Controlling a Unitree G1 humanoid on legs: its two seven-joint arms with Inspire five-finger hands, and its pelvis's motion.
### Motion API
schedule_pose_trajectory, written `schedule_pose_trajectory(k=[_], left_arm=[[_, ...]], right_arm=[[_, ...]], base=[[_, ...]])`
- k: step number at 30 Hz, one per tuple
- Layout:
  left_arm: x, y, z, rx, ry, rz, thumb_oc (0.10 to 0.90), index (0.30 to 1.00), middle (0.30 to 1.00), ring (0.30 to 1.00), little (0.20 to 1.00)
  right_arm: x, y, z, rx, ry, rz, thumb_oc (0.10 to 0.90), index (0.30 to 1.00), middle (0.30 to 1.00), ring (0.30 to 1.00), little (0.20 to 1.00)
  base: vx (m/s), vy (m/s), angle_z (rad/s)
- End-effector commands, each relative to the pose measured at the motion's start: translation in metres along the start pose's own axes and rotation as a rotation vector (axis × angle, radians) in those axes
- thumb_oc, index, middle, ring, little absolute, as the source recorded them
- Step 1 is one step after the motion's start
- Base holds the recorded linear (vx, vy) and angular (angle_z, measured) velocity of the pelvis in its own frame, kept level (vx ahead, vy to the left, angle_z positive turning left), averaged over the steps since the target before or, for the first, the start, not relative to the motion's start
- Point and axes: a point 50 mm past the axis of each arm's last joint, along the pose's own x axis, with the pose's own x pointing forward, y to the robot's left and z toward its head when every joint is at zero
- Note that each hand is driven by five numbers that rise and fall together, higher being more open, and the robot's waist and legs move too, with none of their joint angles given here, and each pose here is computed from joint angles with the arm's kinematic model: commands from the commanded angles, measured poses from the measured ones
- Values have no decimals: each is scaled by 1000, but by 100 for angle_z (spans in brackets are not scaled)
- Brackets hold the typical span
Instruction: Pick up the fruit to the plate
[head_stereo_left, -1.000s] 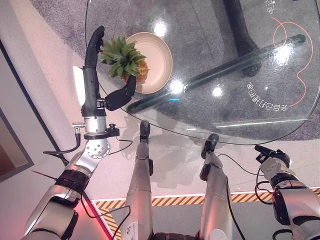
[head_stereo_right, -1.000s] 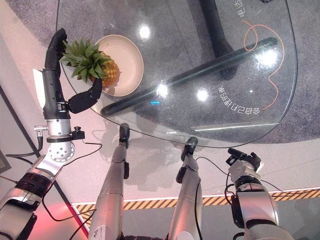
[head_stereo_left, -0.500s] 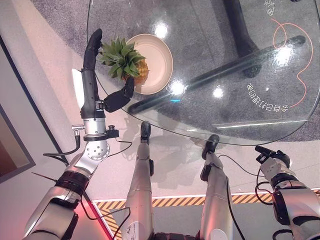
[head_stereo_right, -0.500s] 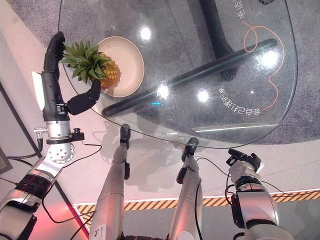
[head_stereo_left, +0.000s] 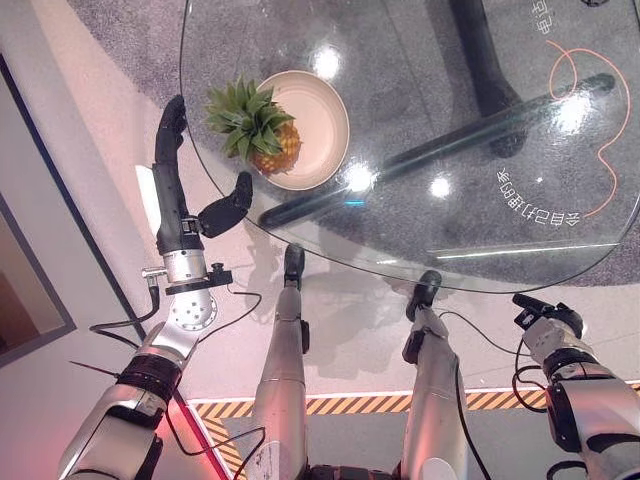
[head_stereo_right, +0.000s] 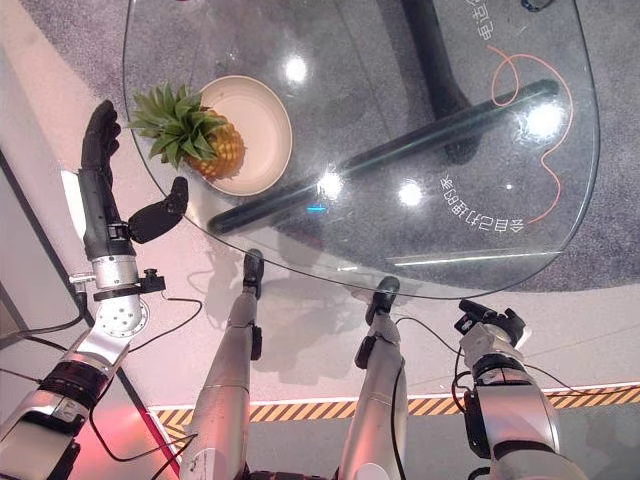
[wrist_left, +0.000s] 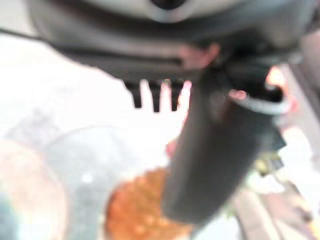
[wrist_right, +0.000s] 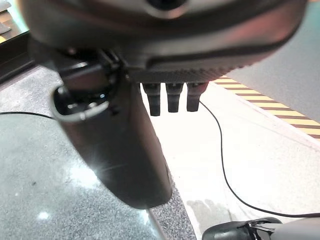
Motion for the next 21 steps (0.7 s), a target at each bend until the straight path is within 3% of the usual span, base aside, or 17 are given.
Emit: schedule_pose_trajectory(k=[1, 9, 13, 18, 21], left_arm=[[21, 6, 22, -73, -137, 120, 800, 900, 900, 900, 900], [18, 9, 13, -41, -78, 112, 800, 900, 900, 900, 900], [10, 13, -6, -28, 62, 116, 800, 900, 900, 900, 900], [-34, 27, -49, -17, 384, 89, 800, 900, 900, 900, 900], [-63, 37, -71, -30, 543, 79, 800, 900, 900, 900, 900]], right_arm=[[10, -38, 15, 18, -50, -101, 800, 900, 900, 900, 900], [11, -41, 18, 14, -51, -107, 800, 900, 900, 900, 900], [12, -40, 10, -18, -62, -53, 800, 900, 900, 900, 900], [7, -29, -22, -135, -110, 156, 800, 900, 900, 900, 900], [6, -37, -44, -199, -81, 177, 800, 900, 900, 900, 900]], base=[[-33, 12, 0], [-4, 2, 0], [0, 0, 0], [5, -2, -1], [34, 21, -1]])
